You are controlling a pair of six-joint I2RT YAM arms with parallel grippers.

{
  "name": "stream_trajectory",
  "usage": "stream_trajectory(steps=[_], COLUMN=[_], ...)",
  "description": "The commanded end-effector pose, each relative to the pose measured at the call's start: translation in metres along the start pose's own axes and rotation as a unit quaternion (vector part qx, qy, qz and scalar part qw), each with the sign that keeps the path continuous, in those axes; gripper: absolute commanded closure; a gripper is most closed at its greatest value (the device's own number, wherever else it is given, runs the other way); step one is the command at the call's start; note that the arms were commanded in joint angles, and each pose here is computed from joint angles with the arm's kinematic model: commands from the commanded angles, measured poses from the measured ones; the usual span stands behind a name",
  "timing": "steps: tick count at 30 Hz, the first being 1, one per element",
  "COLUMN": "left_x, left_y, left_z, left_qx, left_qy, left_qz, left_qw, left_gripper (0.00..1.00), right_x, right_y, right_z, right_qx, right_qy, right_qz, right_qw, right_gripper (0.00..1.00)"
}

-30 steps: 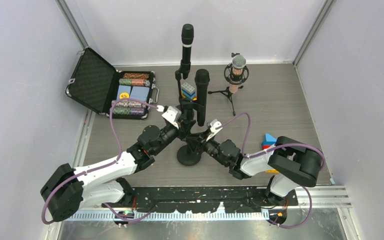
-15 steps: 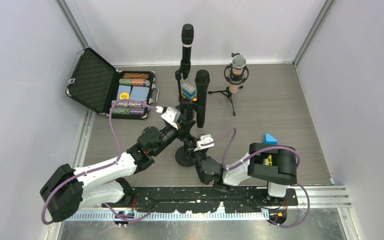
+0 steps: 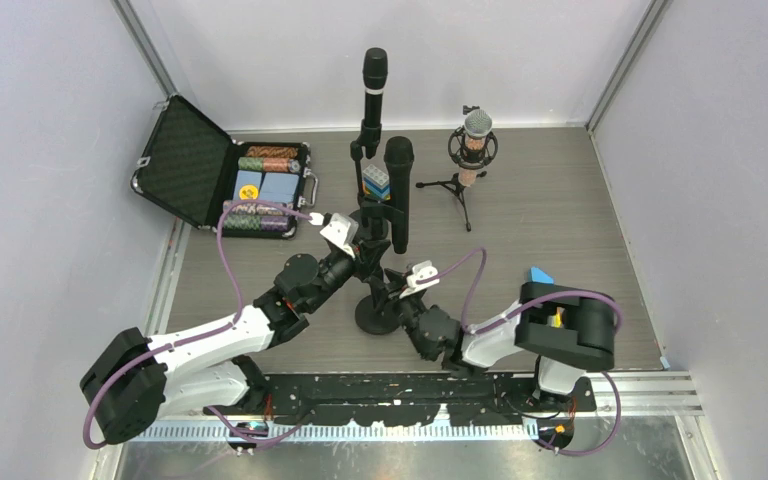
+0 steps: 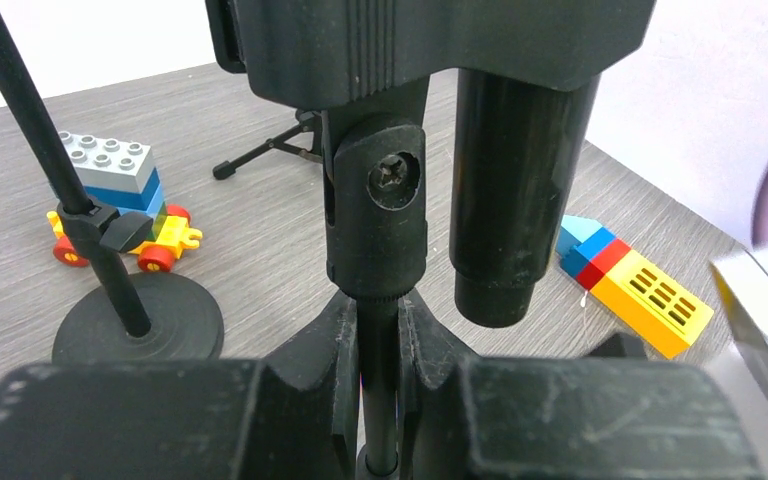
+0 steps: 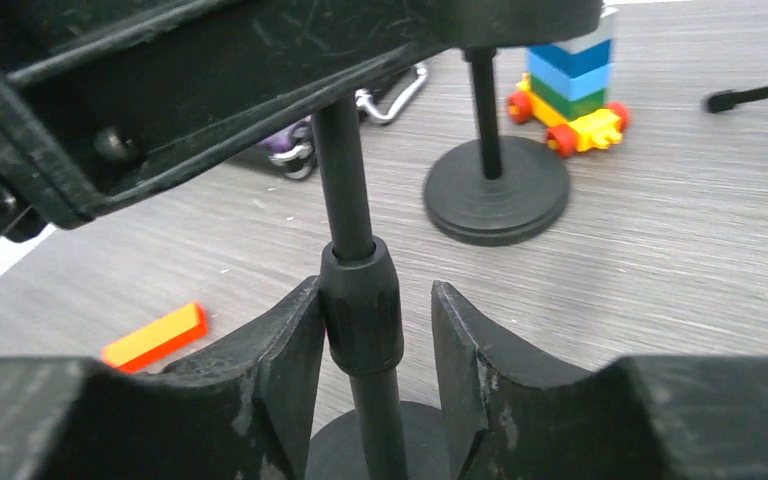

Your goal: Remove the microphone from the stand

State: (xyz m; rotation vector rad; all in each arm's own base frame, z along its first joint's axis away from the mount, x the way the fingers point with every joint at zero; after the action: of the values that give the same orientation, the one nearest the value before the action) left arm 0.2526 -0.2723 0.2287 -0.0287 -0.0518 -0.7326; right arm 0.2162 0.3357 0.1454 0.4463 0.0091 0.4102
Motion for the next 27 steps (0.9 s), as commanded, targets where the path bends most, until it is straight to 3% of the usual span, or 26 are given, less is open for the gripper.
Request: stream_trajectory(steps=[1,10,14,17,19,21,22,27], left_x=[0.000,0.001,0.002,0.003,0.003,0.002,0.002,0.002], left_y=[0.014,0.008,0.007,0.006,0.007,0.007,0.008,0.007], left_z=[0.003,0.004,0.002,0.003,0.004,0.005,0.006,0.010], left_qx=[0.019,0.022,0.022,0.022,0.021,0.018,0.016,0.005], left_qy=[-0.011,-0.013,-0.009,-0.010,-0.013,-0.017,-0.019,-0.031], left_qz=[0.027,0.005,0.001,-0.001,0.001,0.003,0.005,0.006], left_qw=[0.999,1.000,1.000,1.000,1.000,1.000,1.000,1.000], left_gripper=[1.00,1.00,1.00,1.00,1.00,1.00,1.00,1.00], right_x=[-0.001,0.002,0.010,0.016,0.017,0.016,0.020,0.000], right_y=[0.007,0.012,0.007,0.000,-0.008,-0.017,-0.033,-0.045], right_z=[0.001,-0.002,-0.001,0.001,0.005,0.012,0.026,0.041], right_qx=[0.079,0.093,0.092,0.091,0.078,0.018,0.008,-0.045], right_qy=[0.068,0.143,0.134,0.121,0.097,0.053,0.008,-0.072], right_qz=[0.098,0.182,0.173,0.147,0.105,0.043,-0.033,-0.187], right_qw=[0.990,0.968,0.971,0.978,0.987,0.998,0.999,0.979], right_gripper=[0.51,0.64,0.88,0.97,0.99,1.00,1.00,1.00])
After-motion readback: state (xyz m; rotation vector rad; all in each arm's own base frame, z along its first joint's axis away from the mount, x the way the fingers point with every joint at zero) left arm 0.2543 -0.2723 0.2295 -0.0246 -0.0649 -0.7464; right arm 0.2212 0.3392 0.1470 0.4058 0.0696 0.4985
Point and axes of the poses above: each gripper's point midway between its finger pads, its own x axis out along the fingers, its own y axis along the line the jaws close on, z = x × y, the point moved 1 cm from there along -x, back along the fingers, and after that the axes turned 11 degrees about x, right-handed, at the moved point
